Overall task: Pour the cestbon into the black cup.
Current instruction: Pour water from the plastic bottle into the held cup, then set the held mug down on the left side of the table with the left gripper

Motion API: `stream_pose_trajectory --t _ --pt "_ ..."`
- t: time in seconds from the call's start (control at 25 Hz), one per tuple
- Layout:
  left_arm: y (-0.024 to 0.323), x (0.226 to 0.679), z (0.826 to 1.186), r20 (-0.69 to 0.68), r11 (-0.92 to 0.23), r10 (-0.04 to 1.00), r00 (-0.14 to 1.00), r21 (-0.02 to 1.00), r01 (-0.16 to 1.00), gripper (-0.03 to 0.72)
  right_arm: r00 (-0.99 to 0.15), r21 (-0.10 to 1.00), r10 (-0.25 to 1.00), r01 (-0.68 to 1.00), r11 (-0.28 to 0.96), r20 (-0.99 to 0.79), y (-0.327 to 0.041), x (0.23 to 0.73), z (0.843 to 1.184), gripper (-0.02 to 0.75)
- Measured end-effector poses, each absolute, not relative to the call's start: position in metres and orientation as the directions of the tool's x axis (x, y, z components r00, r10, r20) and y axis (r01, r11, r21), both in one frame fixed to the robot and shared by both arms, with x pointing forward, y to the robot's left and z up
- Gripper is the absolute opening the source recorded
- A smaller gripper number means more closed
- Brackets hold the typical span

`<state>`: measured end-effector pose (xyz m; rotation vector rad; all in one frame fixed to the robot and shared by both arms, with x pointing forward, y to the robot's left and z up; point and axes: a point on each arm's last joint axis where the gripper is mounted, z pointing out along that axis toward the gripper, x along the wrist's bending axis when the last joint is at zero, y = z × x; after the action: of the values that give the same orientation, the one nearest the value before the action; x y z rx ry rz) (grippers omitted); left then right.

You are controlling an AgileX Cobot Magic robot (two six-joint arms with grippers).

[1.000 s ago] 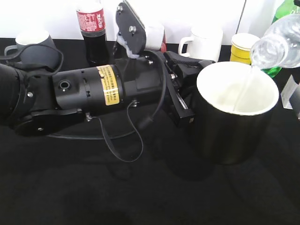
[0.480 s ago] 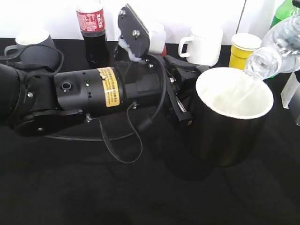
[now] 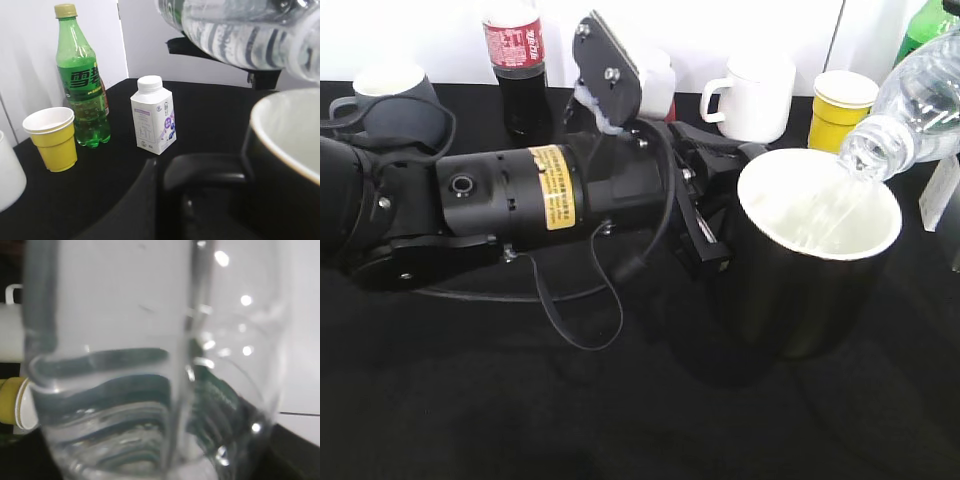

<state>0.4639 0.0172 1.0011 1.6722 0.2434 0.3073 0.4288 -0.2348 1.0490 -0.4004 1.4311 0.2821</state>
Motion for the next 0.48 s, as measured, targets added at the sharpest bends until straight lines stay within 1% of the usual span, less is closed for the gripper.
stream_pose_trajectory --t 0.08,0.16,0.24,0.32,0.4,0.48 --pt "0.0171 0.4637 1.0011 0.061 -0.125 0.333 0.941 0.992 -0.021 0.036 0.115 -0.070 -0.024 -0.413 0.908 -0.993 -0.2359 0.4293 1.0493 0.496" --pt "0.0172 0.4638 1.0010 0.062 -0.126 0.333 0.941 0.992 -0.020 0.036 0.074 0.034 0.071 -0.415 0.909 -0.995 -0.2366 0.4296 1.0496 0.496" --pt "0.0172 0.4640 1.0010 0.060 -0.125 0.336 0.940 0.992 -0.019 0.036 0.000 0.213 0.235 -0.421 0.882 -0.972 -0.2367 0.4296 1.0497 0.496" --pt "0.0180 0.4663 1.0022 0.032 -0.103 0.365 0.931 0.995 0.006 0.036 -0.085 0.402 0.406 -0.429 0.809 -0.910 -0.2353 0.4289 1.0503 0.496" --pt "0.0189 0.4686 1.0038 0.004 -0.074 0.390 0.921 0.997 0.027 0.036 -0.181 0.586 0.568 -0.408 0.700 -0.803 -0.2345 0.4285 1.0503 0.496" --pt "0.0190 0.4688 1.0040 0.001 -0.071 0.393 0.920 0.997 0.029 0.036 -0.277 0.766 0.722 -0.352 0.538 -0.634 -0.2343 0.4284 1.0502 0.496"
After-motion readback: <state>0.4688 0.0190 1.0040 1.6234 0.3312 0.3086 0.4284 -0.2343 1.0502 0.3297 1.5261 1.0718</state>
